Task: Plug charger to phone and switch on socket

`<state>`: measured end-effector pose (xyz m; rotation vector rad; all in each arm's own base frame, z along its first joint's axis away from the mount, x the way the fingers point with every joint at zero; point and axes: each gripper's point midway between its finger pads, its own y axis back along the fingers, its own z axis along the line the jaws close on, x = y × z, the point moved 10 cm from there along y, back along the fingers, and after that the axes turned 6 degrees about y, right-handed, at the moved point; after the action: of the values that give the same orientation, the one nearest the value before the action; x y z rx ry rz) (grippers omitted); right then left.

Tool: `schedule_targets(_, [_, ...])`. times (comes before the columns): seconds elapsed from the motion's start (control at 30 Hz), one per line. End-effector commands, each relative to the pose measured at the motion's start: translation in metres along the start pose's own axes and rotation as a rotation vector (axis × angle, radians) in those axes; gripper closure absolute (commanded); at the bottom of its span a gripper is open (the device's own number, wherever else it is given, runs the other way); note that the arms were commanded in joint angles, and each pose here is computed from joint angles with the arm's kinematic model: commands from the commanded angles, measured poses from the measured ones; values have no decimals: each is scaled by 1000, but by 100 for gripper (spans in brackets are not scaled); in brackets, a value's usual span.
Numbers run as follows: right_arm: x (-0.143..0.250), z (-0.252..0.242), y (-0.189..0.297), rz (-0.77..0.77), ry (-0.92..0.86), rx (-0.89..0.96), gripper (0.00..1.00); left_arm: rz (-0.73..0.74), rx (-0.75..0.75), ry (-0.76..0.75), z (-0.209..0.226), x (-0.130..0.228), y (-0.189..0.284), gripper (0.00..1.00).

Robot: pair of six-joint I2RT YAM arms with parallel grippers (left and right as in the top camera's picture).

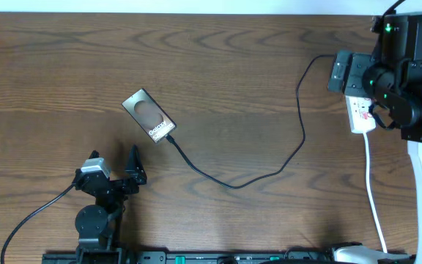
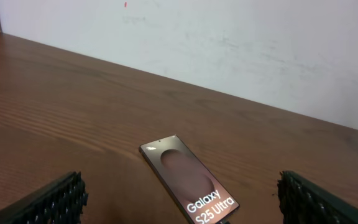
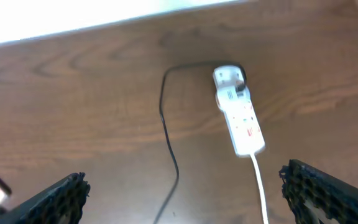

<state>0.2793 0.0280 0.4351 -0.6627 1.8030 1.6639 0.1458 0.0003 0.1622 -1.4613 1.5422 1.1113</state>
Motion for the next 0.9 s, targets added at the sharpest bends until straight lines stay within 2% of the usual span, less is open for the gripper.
schedule_targets(0.0, [-2,5,8,-103,-5,-14,1,45,-36,-11,6,9,0,7])
schedule_targets(0.13, [5,12,5,-263,25,-53,1,45,-35,-11,5,9,0,7])
schedule_targets(0.27, [31,10,-4,-414,9,-72,1,45,-35,-11,5,9,0,7])
schedule_targets(0.67, [192,-9,-42,-876,69,-63,1,45,-35,-11,5,9,0,7])
schedule_targets(0.87, [252,-14,-68,-960,95,-37,1,45,-36,-11,6,9,0,7])
